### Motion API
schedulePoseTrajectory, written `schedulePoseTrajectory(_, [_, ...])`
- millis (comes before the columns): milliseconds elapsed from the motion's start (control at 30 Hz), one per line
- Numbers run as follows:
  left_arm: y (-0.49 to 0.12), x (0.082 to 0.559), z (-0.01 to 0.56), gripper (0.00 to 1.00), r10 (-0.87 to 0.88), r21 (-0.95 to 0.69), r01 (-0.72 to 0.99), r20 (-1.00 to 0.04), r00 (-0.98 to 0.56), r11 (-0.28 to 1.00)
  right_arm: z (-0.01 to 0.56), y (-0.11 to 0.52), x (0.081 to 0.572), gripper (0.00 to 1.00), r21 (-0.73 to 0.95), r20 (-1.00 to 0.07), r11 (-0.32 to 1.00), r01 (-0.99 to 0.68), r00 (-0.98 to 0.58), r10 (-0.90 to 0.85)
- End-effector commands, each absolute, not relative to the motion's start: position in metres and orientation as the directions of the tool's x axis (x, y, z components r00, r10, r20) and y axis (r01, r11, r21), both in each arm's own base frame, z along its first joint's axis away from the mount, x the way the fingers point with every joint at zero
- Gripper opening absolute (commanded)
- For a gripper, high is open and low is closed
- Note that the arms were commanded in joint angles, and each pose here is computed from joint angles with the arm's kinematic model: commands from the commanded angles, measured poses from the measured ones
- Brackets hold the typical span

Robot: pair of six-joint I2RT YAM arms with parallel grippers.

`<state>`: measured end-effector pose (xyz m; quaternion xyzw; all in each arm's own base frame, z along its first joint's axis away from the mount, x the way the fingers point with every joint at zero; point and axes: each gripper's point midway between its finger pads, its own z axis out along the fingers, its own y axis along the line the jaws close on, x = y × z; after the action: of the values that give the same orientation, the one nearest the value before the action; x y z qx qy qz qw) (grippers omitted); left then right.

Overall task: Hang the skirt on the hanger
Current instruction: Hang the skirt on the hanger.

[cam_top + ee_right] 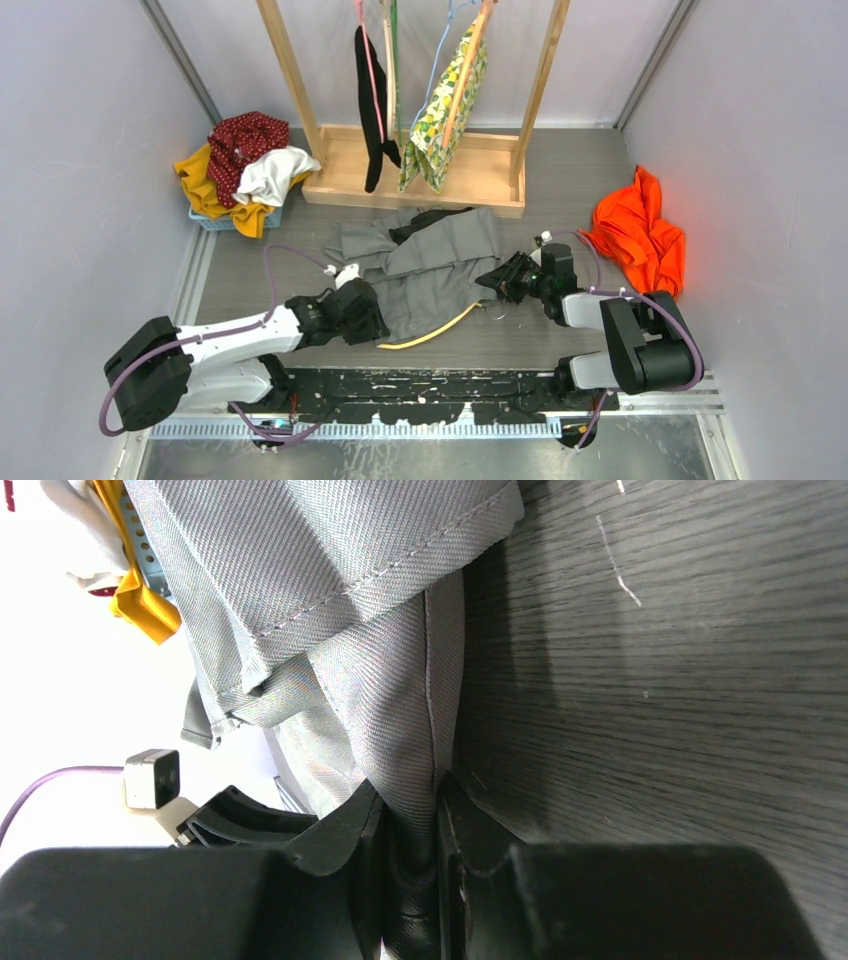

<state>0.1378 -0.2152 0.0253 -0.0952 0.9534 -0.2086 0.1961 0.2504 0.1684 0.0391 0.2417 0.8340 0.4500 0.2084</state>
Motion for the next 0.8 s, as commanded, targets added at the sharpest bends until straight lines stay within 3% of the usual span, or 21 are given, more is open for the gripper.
schedulePoseTrajectory(0, [-0.225,0.146,0.032,0.36,-0.256,-0.460,-0.072,-0.352,-0.900,0.885,0.051,0.173,0.255,0.01,0.874,-0.180,0.468,0.134,-0.805,0.565])
schedulePoseTrajectory(133, [-0.224,0.145,0.033,0.24,-0.249,-0.455,-0.067,-0.353,-0.902,0.888,0.050,0.173,0.255,0.01,0.873,-0.177,0.468,0.137,-0.805,0.566])
schedulePoseTrajectory(300, [-0.218,0.142,0.036,0.00,-0.247,-0.443,-0.070,-0.356,-0.901,0.894,0.048,0.172,0.256,0.01,0.871,-0.177,0.470,0.142,-0.802,0.570])
schedulePoseTrajectory(767, [-0.185,0.123,0.036,0.00,-0.273,-0.427,-0.104,-0.357,-0.893,0.898,0.048,0.171,0.270,0.01,0.900,-0.131,0.403,0.169,-0.776,0.617])
